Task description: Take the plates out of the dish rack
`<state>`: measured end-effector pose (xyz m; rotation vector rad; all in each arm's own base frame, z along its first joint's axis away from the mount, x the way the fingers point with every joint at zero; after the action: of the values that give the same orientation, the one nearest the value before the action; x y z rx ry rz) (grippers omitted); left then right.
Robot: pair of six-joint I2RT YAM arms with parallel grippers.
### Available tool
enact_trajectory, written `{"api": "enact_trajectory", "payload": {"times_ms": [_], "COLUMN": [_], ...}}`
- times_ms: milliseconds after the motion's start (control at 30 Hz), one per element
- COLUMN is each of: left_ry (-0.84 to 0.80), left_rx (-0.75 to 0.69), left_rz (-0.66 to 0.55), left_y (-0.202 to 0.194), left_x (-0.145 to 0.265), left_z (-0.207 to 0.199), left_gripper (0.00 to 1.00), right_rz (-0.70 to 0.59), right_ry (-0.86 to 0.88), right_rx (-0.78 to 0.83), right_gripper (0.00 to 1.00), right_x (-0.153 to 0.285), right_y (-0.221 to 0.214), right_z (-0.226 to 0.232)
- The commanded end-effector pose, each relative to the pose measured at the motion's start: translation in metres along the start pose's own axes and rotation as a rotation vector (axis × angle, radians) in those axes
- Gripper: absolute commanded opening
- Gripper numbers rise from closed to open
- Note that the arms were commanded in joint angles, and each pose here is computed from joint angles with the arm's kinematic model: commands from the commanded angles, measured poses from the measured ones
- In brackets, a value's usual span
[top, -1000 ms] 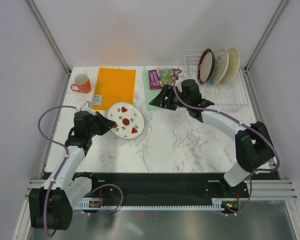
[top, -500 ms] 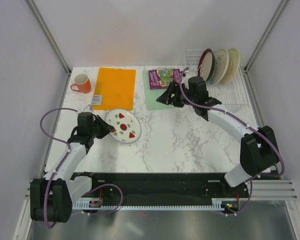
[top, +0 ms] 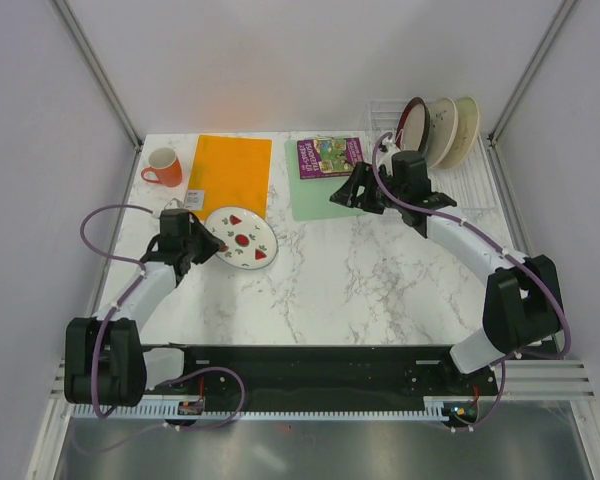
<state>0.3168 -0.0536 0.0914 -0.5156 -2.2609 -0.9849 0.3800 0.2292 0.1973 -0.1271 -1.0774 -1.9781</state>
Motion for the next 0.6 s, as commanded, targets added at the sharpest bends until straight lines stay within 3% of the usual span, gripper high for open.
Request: {"api": "enact_trajectory", "payload": {"times_ms": [0, 300, 433, 467, 567], "left_ry": [0.313, 0.325, 0.346, 0.352, 0.370], "left_rx": [-0.064, -0.054, -0.062, -0.060, -0.057], "left_rz": [0.091, 0.129, 0.129, 0.126, 0.091], "left_y": [-0.032, -0.043, -0.042, -0.041, -0.035], "left_x": [-0.002, 0.001, 0.005, 0.006, 0.014], "left_z": [0.074, 0.080, 0.082, 0.083, 0.084], "left_gripper": [0.37, 0.64, 0.76, 0.84, 0.85], "right_rz": [-0.033, -0.046, -0.069, -0.116, -0.180], "right_ry": [0.000, -0.054, -0.231, -0.301, -0.424], "right_rx": [0.037, 0.072, 0.126, 0.146, 0.213], "right_gripper": [0.79, 0.79, 0.79, 0.79, 0.80], "right_x": [0.013, 0.018, 0.029, 0.035, 0.052], "right_y": [0.010, 0.020, 0.032, 0.047, 0.074], "right_z": [0.001, -0.009, -0.034, -0.040, -0.047]}}
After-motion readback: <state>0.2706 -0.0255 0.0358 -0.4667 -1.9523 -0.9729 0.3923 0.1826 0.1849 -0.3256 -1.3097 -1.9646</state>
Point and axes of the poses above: each gripper's point midway between its finger pads, its own x axis back along the fingers, its own z axis along the line the jaws close on, y = z × x, the point moved 1 cm from there along x, back along the fingers, and after that the axes turned 2 degrees about x, right-handed, at the moved point
